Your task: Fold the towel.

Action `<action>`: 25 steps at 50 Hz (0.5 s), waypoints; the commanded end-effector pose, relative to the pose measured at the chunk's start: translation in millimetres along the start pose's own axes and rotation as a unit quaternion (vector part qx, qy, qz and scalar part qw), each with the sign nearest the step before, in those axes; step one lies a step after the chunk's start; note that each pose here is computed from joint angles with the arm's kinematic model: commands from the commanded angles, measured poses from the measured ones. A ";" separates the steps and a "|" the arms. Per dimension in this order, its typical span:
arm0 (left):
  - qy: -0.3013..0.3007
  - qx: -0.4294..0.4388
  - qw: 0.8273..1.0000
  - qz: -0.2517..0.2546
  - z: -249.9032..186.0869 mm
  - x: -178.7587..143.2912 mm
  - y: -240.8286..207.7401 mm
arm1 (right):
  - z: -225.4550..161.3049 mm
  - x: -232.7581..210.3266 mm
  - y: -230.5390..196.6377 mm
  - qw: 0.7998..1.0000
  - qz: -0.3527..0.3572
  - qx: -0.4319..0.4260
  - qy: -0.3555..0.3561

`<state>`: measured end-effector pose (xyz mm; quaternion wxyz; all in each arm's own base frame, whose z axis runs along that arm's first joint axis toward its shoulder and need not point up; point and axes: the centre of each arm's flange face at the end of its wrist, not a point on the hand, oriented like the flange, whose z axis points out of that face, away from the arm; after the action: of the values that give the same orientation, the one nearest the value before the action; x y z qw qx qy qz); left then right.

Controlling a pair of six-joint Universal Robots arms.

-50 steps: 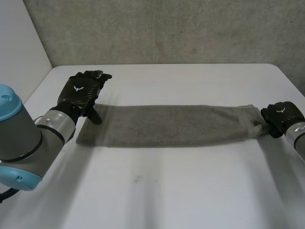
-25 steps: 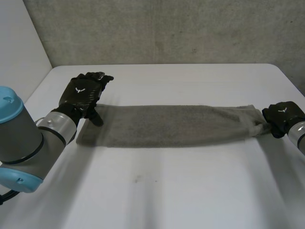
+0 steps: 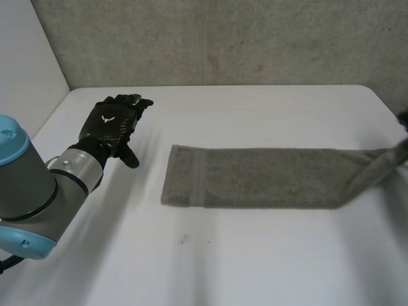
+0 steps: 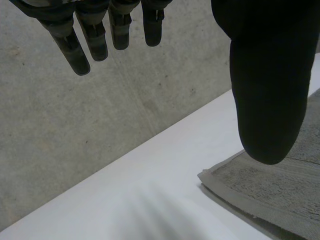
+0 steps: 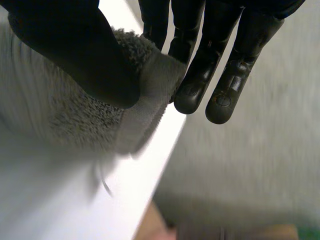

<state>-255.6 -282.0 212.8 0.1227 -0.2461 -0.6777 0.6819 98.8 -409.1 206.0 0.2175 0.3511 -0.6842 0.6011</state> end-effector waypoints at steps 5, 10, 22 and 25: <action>-0.001 -0.001 1.000 0.000 -1.0 0.2 0.0 | -35.5 -130.2 -152.1 0.967 -0.027 0.219 -0.125; -0.003 0.001 1.000 0.000 -1.1 -0.7 -0.9 | -77.1 -228.6 -195.9 0.928 -0.044 0.297 -0.218; -0.004 0.002 1.000 0.000 -0.7 -1.4 -1.4 | -138.0 -344.5 -181.0 0.878 -0.075 0.319 -0.349; -0.003 0.003 1.000 0.001 -0.1 -1.5 -1.7 | -138.1 -338.5 -187.6 0.884 -0.072 0.318 -0.334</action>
<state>-254.4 -281.8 214.2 0.1207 -0.2439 -0.6771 0.6837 440.8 -211.8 115.8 -0.1099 0.6305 -0.4572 0.6176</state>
